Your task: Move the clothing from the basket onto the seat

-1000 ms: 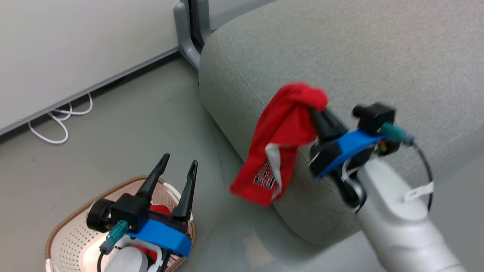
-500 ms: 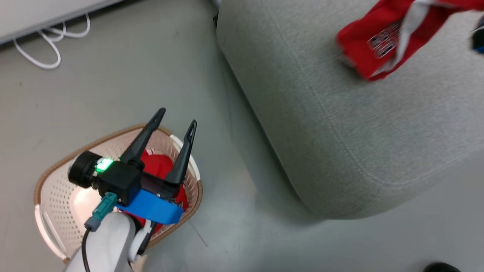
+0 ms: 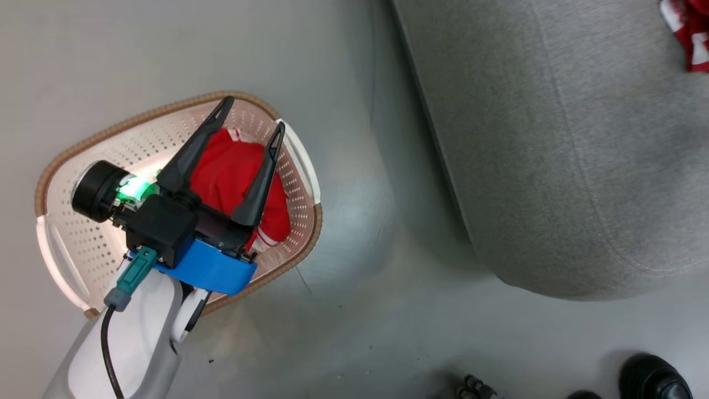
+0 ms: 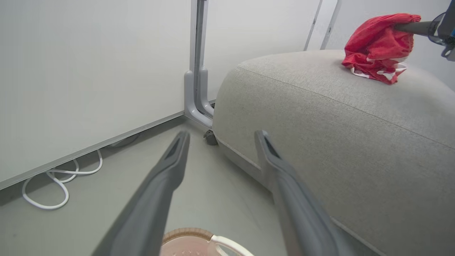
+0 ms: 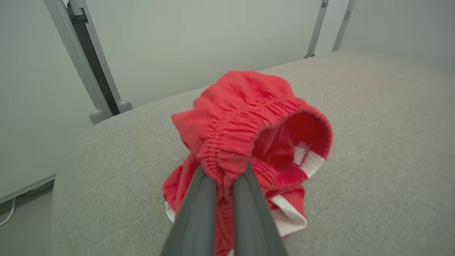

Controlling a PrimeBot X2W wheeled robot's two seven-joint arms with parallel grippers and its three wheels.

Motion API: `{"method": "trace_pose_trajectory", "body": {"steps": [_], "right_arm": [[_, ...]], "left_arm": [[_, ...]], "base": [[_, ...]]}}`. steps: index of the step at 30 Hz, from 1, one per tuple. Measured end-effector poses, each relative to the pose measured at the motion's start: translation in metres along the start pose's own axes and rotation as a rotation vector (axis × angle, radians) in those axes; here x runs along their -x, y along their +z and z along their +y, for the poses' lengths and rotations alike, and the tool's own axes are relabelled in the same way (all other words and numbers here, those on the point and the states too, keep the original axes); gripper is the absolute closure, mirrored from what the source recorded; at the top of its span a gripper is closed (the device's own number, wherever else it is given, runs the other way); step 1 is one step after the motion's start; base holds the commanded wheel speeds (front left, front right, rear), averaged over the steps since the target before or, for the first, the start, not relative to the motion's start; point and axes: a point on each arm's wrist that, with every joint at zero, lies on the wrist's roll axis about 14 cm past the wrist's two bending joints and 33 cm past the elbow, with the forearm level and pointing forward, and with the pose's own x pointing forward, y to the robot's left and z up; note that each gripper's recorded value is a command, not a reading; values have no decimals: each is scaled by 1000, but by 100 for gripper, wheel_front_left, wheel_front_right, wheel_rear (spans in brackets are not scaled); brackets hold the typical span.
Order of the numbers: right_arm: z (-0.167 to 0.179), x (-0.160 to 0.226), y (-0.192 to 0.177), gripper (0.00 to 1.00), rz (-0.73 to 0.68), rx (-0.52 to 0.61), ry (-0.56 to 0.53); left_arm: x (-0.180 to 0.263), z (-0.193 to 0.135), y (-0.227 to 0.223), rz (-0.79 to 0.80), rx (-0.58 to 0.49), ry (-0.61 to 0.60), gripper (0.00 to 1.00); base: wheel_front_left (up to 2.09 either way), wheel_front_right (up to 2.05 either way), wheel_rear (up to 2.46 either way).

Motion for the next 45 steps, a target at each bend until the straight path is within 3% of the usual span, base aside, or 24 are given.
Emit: {"method": "trace_pose_trajectory", "body": {"steps": [5,10,12,13,26,39,45], "right_arm": [[10,1,-41,100,86,6,-2],[11,1,-43,100,92,14,-3],[11,1,-41,49,85,17,-1],[12,1,-39,0,81,18,-1],[15,13,-28,0,68,16,17],[17,64,-10,0,62,20,96],[38,95,7,0,0,11,192]], "left_arm": [[4,7,-19,35,18,14,0],[5,9,-19,39,16,20,0],[5,10,-18,37,15,25,0],[5,10,-16,35,14,27,0],[4,0,4,9,27,42,0],[32,-18,55,-47,48,138,0],[62,-20,76,-74,53,227,0]], "base": [[0,0,0],[0,0,0],[0,0,0],[0,0,0],[0,0,0],[0,0,0],[0,0,0]]}}
